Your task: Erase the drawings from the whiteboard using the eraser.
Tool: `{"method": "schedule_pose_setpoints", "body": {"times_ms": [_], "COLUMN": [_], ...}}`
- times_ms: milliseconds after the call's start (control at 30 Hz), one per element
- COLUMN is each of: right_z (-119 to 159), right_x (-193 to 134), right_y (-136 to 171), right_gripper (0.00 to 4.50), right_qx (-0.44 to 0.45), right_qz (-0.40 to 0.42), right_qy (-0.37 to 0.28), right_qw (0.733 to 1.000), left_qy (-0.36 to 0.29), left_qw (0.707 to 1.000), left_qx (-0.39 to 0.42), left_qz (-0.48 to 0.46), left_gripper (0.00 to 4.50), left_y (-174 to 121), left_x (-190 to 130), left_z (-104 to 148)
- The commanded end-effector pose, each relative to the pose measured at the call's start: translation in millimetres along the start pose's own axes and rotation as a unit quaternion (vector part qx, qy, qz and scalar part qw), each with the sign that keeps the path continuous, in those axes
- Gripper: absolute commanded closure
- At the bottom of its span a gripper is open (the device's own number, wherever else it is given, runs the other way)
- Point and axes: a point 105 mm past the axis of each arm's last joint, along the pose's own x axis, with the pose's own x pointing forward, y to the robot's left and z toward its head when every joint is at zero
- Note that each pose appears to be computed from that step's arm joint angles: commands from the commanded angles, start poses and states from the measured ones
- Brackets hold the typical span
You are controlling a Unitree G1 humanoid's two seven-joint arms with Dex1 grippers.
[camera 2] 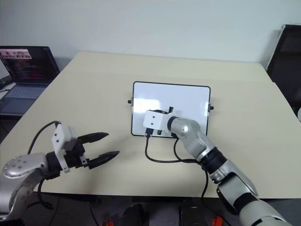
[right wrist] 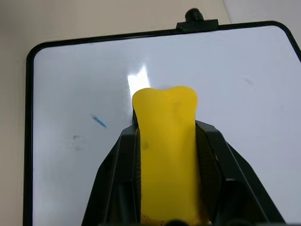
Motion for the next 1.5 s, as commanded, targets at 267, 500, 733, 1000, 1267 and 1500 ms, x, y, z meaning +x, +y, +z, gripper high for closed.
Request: {"method": "schedule_pose_setpoints", "body": {"times_ms": [267, 500, 733, 1000, 1267, 1500], "right_z": [7, 18, -2, 23, -32, -90], "right_x": [1, 9, -19, -86, -162, -204], "right_y": [13, 20, -9, -36, -39, -10], "right_gripper": [3.27, 3.27, 3.27, 3.27, 3.27, 3.27], "right_qx": [-0.024, -0.013, -0.006, 0.121, 0.298, 0.431], "right_qz": [0.022, 0.022, -0.017, -0.071, -0.190, -0.282], "right_qy": [-0.015, -0.027, -0.008, -0.094, -0.002, 0.123], "right_qw": [0.999, 0.999, 1.000, 0.986, 0.935, 0.848], "left_qy": [-0.020, -0.016, -0.023, -0.041, -0.071, -0.117], "left_qw": [1.000, 0.998, 0.999, 0.999, 0.991, 0.965], "left_qx": [0.018, 0.011, 0.012, 0.029, 0.079, 0.123], "left_qz": [0.004, 0.053, 0.046, 0.003, -0.087, -0.201], "left_gripper": [0.00, 0.00, 0.00, 0.00, 0.00, 0.00], "left_y": [-9, 22, 34, 16, -9, -26], "left_x": [-2, 4, 15, 21, 30, 77], "left_z": [25, 21, 18, 29, 60, 86]}}
